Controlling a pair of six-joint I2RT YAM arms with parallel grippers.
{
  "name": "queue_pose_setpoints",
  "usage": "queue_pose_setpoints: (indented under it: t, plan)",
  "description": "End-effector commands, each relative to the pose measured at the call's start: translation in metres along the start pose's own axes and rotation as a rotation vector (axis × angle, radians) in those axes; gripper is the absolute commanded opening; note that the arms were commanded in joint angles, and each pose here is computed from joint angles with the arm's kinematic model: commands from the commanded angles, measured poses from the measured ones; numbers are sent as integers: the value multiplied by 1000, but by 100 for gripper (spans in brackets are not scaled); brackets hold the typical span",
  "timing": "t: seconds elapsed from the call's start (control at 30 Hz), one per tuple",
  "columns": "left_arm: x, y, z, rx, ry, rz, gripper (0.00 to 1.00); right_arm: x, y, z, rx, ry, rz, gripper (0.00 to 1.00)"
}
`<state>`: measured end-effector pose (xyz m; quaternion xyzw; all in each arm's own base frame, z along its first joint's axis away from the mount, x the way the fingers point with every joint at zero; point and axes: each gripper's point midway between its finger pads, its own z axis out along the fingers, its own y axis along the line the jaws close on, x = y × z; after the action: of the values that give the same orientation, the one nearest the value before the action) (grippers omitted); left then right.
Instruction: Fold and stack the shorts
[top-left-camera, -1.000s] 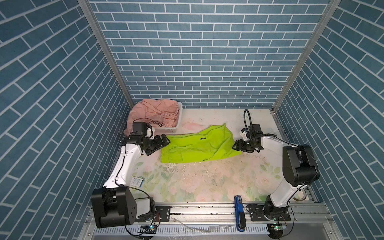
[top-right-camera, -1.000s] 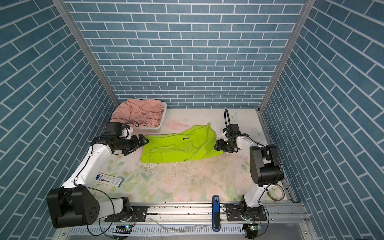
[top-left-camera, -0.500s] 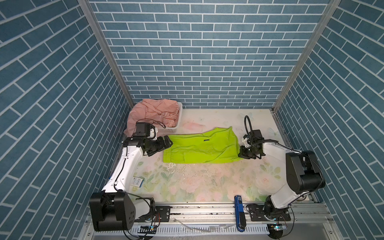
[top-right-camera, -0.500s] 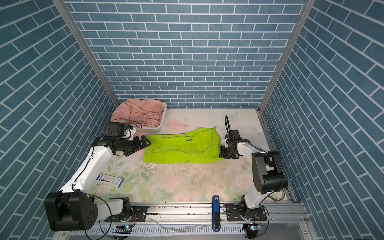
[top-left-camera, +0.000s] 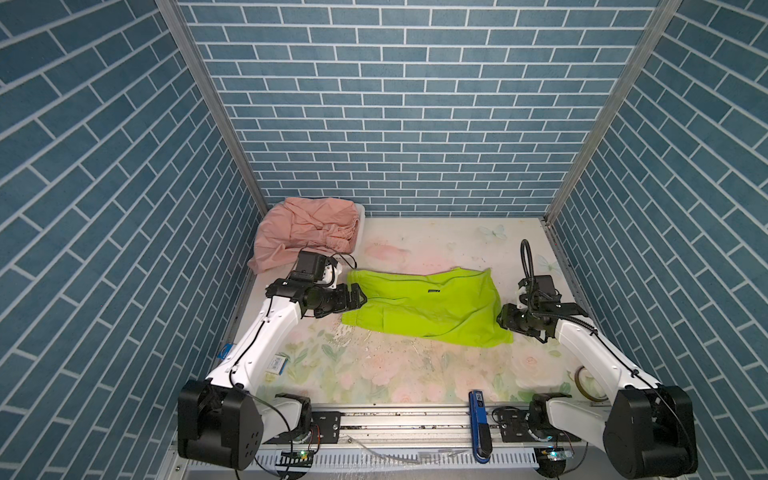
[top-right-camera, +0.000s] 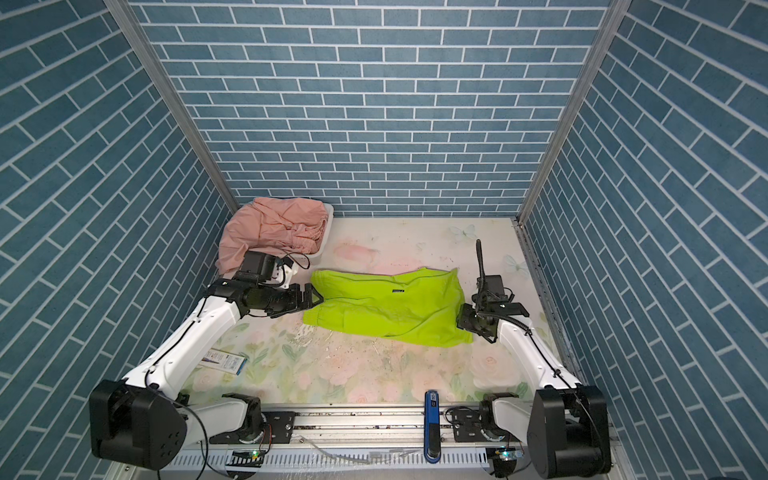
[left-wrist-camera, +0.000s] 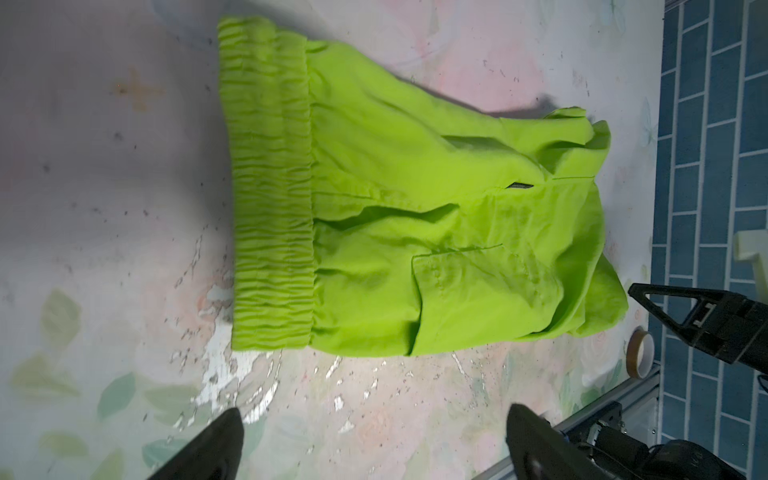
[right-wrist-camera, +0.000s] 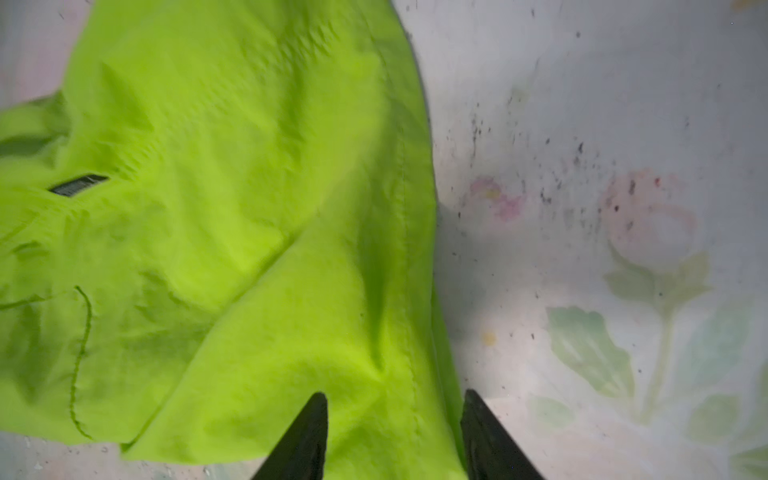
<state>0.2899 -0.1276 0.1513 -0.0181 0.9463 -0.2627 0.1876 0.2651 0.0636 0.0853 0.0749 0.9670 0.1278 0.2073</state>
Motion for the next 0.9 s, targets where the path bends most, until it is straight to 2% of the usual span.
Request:
queue_pose_setpoints:
  t: [0.0, 0.17, 0.43, 0.73, 0.87]
  plan:
    - [-42, -12, 20, 52, -90, 117, 100, -39, 14, -2, -28, -101, -87, 57]
    - [-69, -8, 57, 64, -69, 128, 100, -81, 24, 22, -39, -126, -169, 62]
    - [-85, 6, 97, 39, -69, 141, 100, -129, 31, 68, -92, -101, -190, 65]
    - [-82, 24, 133, 19, -37, 112, 100, -159, 28, 103, -80, -63, -156, 65]
    - [-72, 35, 136, -22, 0, 90, 100, -155, 32, 113, -102, 24, -114, 61]
